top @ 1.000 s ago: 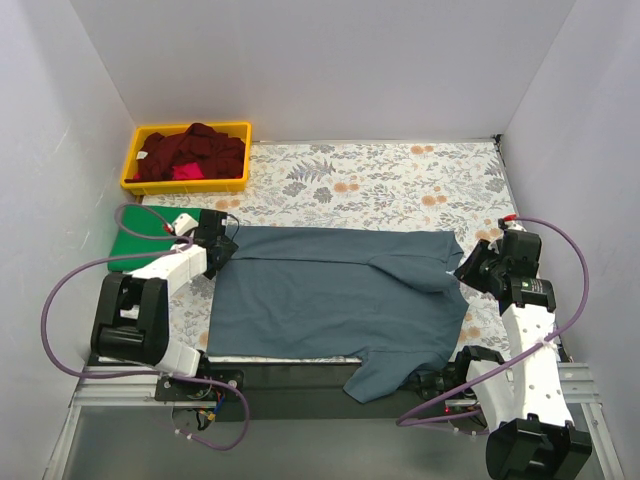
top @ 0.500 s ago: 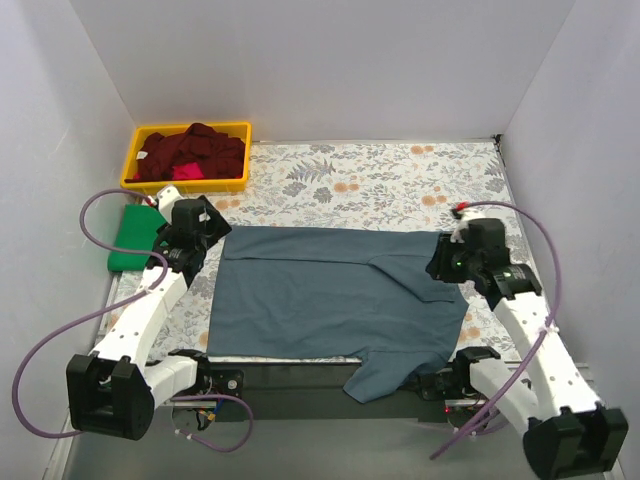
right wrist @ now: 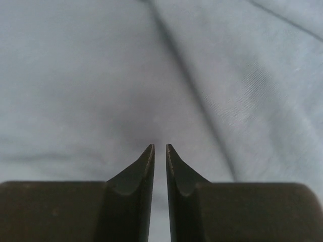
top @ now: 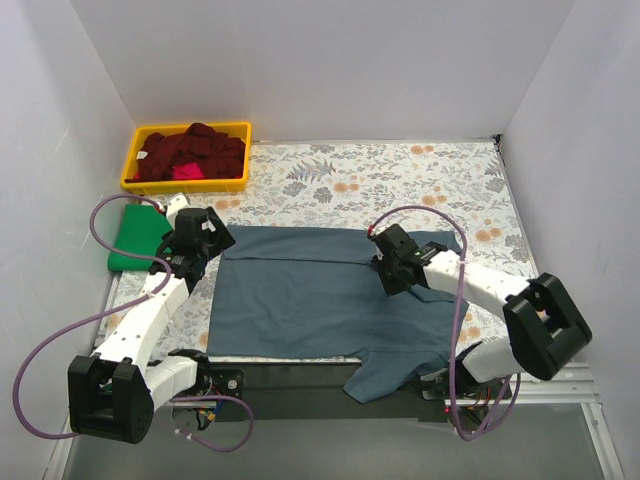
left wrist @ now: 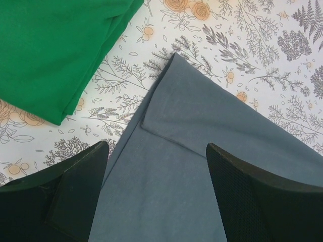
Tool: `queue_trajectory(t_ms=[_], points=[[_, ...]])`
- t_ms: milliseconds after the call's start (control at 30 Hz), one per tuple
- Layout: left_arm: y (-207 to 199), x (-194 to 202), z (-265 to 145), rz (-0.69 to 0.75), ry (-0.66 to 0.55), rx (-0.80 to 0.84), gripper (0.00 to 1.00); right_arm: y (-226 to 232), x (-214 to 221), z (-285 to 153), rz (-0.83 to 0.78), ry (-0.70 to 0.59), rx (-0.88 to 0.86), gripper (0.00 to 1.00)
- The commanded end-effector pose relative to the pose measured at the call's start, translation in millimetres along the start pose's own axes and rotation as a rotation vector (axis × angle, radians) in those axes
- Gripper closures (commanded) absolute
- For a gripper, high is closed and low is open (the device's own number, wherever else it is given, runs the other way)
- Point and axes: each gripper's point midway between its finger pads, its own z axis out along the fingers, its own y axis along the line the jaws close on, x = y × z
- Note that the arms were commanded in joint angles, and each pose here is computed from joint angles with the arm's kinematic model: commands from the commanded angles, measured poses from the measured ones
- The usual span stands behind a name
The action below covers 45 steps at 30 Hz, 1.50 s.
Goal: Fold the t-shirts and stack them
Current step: Fold the tshirt
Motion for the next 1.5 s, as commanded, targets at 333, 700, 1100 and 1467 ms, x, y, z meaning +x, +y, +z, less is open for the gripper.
queue_trajectory(t_ms=[333,700,1100,1467], points=[[-5.3,-1.8,-4.7,0.02,-0.008,0.036,0.23,-46.0,-36.8,17.4,-0.081,-0.043,0.278,0.82],[-4.9,-0.8,-3.8,0.021,-0.004,0.033,0.23,-78.2,-54.4,13.1,-0.08,-0.057,0.35,0.81],[-6.1,2.3,-2.0,0.027,0.01,0.038,0.23,-88.5,-72.7,19.5,-0.099,-0.064,0.347,0.8],[-6.8,4.1,-1.1,0.031,0.017,0.043,0.23,-81.8,-75.3,35.6,-0.146,-0.018,0.262,0.79]])
